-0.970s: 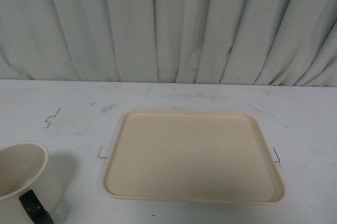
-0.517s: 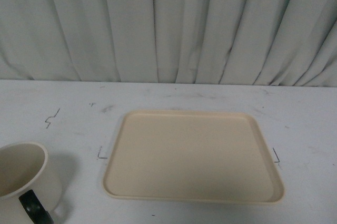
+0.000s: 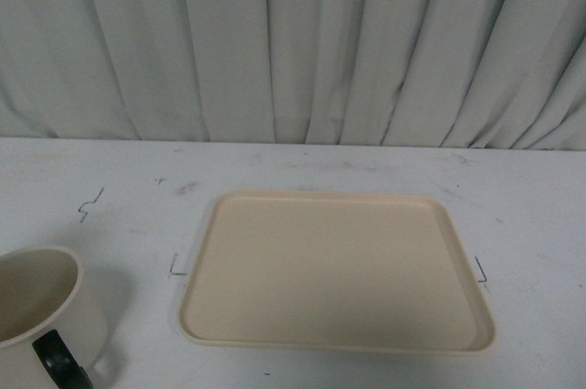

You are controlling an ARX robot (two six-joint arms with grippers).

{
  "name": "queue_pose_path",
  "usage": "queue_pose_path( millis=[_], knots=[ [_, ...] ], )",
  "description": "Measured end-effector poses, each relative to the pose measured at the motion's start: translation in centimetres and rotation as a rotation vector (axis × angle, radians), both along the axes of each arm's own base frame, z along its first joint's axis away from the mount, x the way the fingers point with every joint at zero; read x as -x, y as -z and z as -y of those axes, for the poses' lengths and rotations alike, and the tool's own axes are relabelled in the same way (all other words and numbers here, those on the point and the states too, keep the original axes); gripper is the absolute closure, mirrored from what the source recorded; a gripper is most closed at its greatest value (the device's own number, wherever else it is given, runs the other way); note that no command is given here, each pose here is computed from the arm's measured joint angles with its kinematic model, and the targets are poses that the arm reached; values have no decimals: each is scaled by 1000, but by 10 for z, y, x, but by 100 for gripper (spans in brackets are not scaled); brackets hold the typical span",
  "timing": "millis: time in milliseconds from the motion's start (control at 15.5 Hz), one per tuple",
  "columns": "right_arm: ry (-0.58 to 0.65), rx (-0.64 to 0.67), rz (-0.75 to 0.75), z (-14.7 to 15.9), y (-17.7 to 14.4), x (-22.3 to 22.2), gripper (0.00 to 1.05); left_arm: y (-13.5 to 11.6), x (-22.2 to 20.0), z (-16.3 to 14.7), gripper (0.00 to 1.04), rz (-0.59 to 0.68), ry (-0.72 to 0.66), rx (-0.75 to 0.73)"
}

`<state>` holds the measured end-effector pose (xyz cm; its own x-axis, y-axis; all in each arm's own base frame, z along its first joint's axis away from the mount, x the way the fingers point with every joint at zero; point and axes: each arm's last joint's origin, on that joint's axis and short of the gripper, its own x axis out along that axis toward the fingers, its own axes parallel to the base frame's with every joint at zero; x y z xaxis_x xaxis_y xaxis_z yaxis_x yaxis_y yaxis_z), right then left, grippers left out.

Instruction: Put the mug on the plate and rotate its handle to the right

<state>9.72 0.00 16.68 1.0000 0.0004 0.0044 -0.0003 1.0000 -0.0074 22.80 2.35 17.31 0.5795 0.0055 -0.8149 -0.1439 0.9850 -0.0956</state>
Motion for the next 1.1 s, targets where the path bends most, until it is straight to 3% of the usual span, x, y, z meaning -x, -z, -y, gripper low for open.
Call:
queue_pose_path(
  millis=[582, 905, 1099],
  knots=[
    [0, 0, 0, 0, 0, 0, 6, 59, -42, -6, 9, -131, -16, -24],
    [0, 0, 0, 0, 0, 0, 6, 62, -46, 1, 65, -157, -5, -3],
    [0, 0, 0, 0, 0, 0, 6, 49, -42, 10, 97, -165, 22, 19]
  ],
)
